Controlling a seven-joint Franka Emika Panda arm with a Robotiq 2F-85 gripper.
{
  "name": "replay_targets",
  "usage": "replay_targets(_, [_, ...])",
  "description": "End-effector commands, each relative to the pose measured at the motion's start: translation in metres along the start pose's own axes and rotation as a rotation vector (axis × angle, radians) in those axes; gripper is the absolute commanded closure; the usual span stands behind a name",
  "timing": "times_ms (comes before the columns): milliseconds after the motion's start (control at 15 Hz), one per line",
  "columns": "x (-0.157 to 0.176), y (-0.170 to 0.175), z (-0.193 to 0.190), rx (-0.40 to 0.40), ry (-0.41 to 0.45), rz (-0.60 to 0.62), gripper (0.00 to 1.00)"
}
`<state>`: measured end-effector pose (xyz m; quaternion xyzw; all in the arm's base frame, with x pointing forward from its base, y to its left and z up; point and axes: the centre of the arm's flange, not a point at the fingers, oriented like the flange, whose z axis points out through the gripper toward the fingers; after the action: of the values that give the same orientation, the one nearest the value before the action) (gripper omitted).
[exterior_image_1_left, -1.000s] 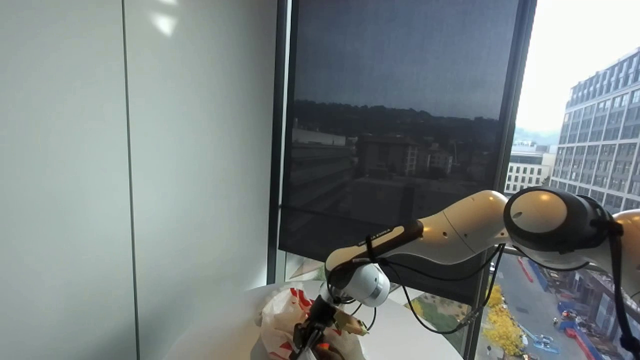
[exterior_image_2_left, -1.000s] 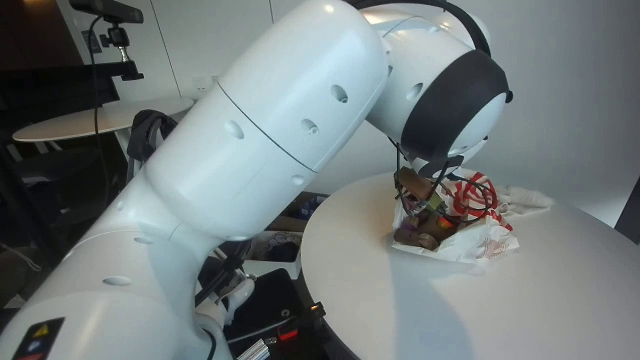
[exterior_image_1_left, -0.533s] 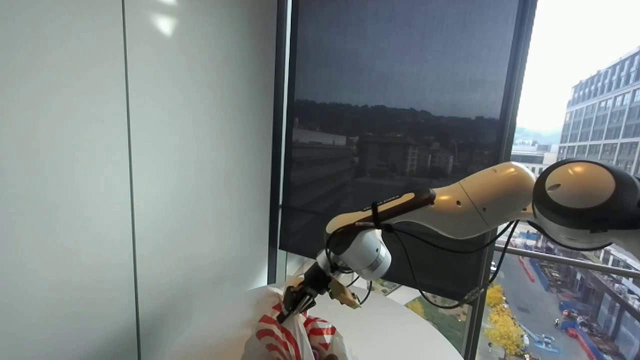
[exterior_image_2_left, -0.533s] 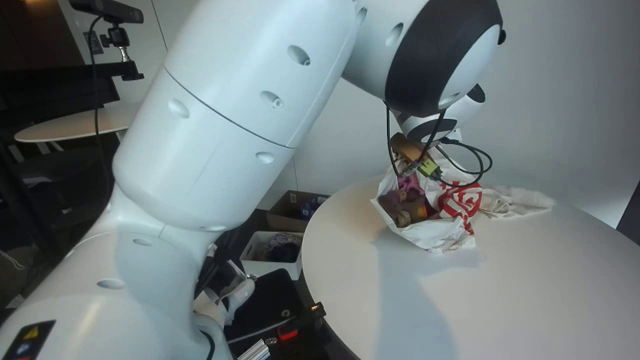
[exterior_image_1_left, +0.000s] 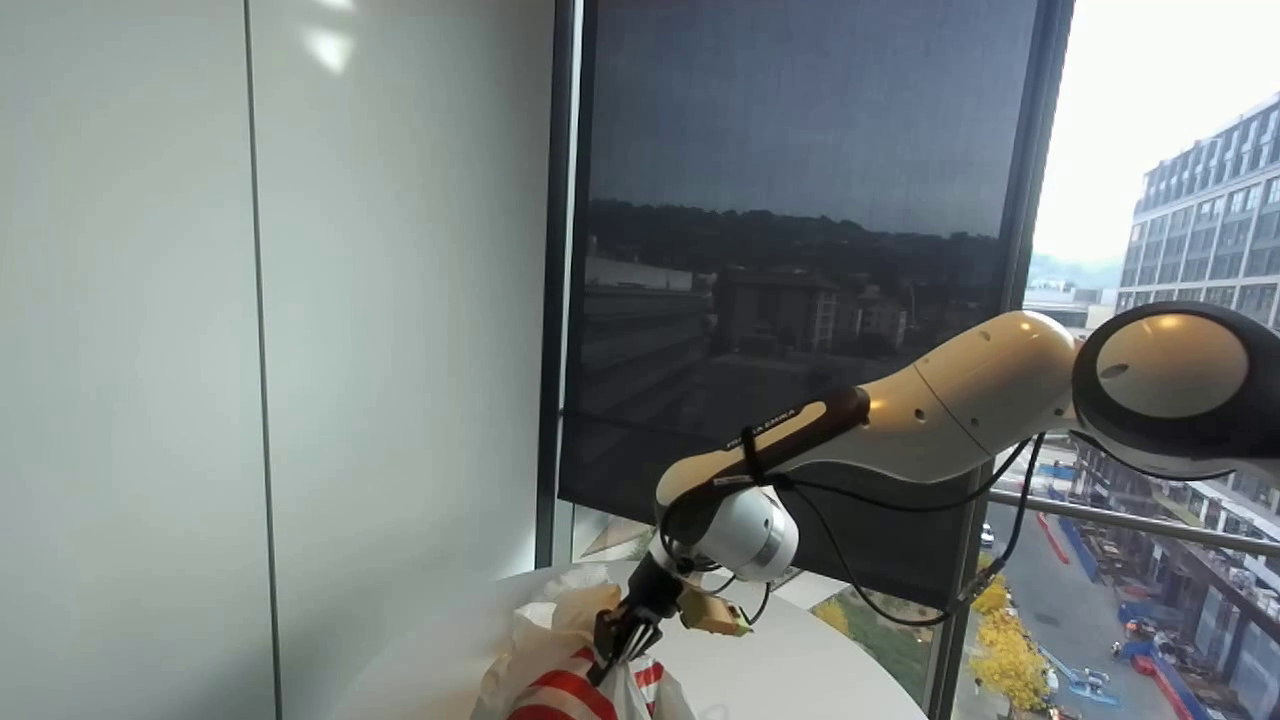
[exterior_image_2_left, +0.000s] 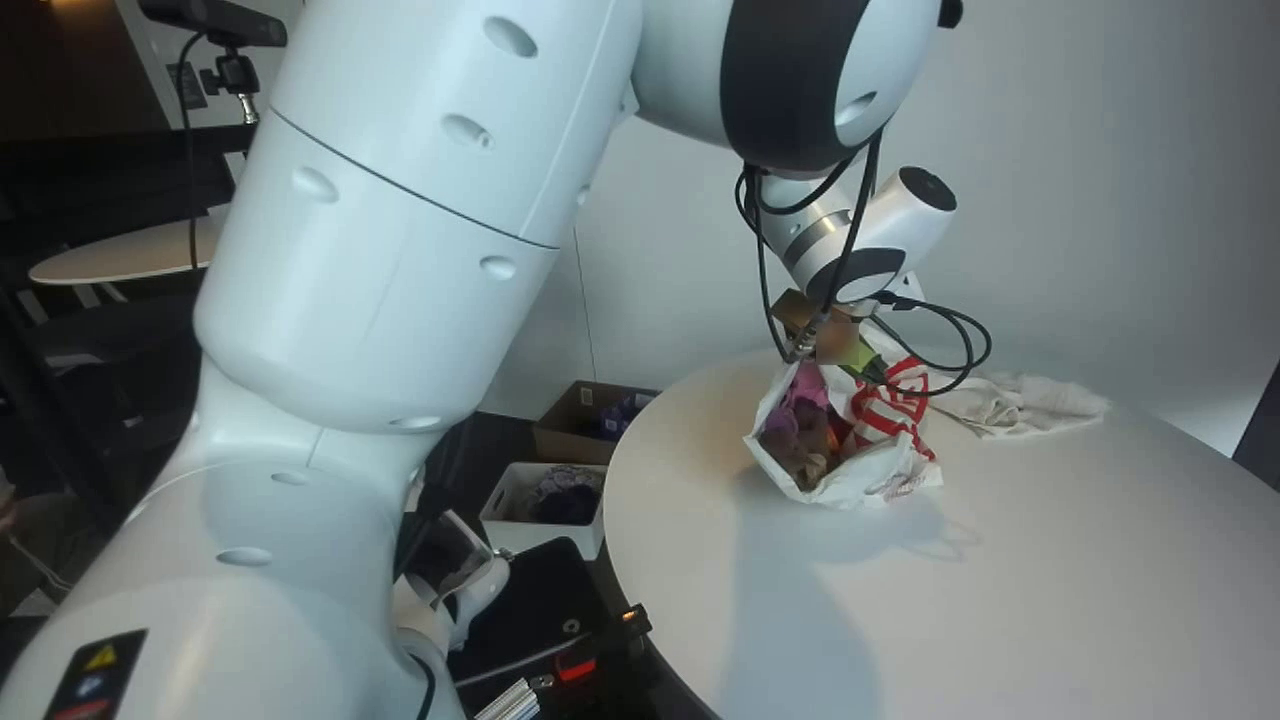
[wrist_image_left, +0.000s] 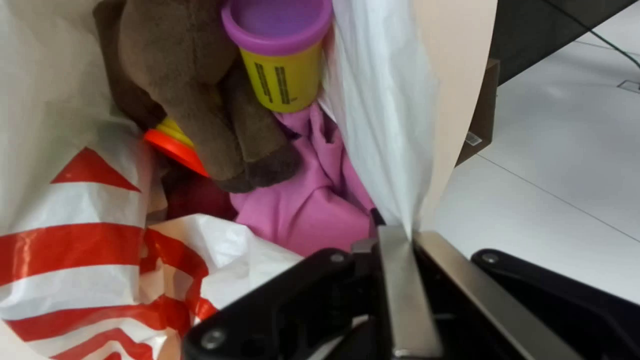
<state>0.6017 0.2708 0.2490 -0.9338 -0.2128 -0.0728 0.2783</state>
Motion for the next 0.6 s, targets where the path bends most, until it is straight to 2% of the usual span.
replay_targets(0, [-0.007, 0.005, 0.018, -0.029, -0.069, 0.013, 1.0])
replay_targets(133, [-0.013, 0.0, 0.02, -0.038, -0.097, 0.003, 0.98])
replay_targets(200, [-0.016, -0.005, 0.02, -0.06, -0.113, 0.01, 0.73])
replay_targets(333, [-0.022, -0.014, 0.018, -0.144, -0.155, 0.01, 0.7])
replay_targets(533, [-0.031, -0.03, 0.008, -0.25, -0.211, 0.024, 0.48])
